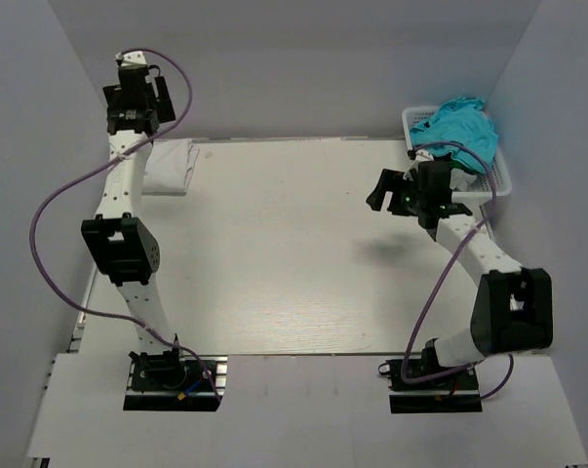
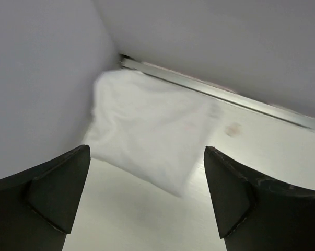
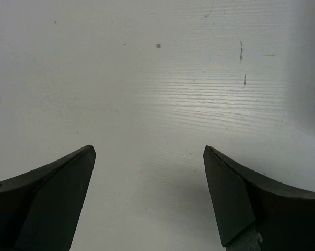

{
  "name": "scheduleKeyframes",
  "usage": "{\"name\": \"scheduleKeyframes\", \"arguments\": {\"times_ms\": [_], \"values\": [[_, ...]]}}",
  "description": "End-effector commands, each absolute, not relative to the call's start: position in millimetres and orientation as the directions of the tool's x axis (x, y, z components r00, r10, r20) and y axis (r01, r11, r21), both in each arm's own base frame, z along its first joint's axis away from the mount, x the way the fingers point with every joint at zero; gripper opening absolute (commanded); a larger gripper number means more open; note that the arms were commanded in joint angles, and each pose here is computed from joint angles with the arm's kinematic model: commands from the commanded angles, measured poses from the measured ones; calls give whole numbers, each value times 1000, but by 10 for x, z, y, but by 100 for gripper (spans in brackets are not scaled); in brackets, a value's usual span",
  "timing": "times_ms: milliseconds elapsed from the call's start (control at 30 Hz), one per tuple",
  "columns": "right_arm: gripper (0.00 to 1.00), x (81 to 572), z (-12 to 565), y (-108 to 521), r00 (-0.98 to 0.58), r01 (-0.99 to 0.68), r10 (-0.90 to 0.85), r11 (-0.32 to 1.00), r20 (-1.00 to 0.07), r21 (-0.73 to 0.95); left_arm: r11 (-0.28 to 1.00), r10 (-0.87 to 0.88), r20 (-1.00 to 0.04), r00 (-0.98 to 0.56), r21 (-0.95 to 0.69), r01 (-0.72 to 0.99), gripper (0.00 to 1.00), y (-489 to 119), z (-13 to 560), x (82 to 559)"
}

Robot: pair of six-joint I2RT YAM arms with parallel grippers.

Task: Fold and stack the t-shirts
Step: Put the neatly folded tshirt into the corner of the board with the left arm

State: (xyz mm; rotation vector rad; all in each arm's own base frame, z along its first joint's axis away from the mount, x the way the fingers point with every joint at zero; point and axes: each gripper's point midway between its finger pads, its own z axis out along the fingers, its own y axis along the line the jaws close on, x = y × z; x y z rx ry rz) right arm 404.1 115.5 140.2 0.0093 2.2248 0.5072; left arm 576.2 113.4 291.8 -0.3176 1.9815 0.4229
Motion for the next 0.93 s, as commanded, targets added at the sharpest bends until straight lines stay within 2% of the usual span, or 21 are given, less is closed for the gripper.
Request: {"name": "scheduleKeyframes", "arguments": {"times_ms": [0,133,167,200,233,267,333,367,600,900], "values": [[90,3892,1674,1084,-566,-180,157,935,-810,307,934,-207,-828,-521,-9,-357,100,355,2679,5298],[90,3648,1760,986,-533,-157,179,940,-827,304,959,-260,-748,-610,-126,-254,100,-480,2363,4688],[90,3608,1775,986,-531,-154,189,937,-826,314,971,-238,-733,-637,-176,-159,100,-895,2306,4523],[90,3540,1785,981,-526,-158,196,934,-828,322,976,-211,-683,-699,-191,-108,100,-1098,1971,4266],[90,3475,1797,1008,-524,-177,195,927,-829,330,963,-229,-720,-655,-266,-44,100,-1316,2170,4166],[90,3439,1796,1011,-526,-180,197,925,-827,335,950,-195,-706,-681,-308,46,100,-1661,2133,3970],[90,3329,1810,1030,-522,-201,198,917,-830,345,935,-199,-670,-715,-347,66,100,-1864,1977,3717],[90,3300,1779,1040,-531,-193,212,912,-820,361,934,-193,-690,-697,-348,85,100,-1957,2051,3628],[90,3250,1774,1085,-536,-207,229,897,-813,390,931,-166,-794,-584,-322,172,100,-2076,2397,3465],[90,3241,1884,1058,-497,-199,252,899,-830,391,908,-195,-844,-500,-348,233,100,-1997,2535,3168]]}}
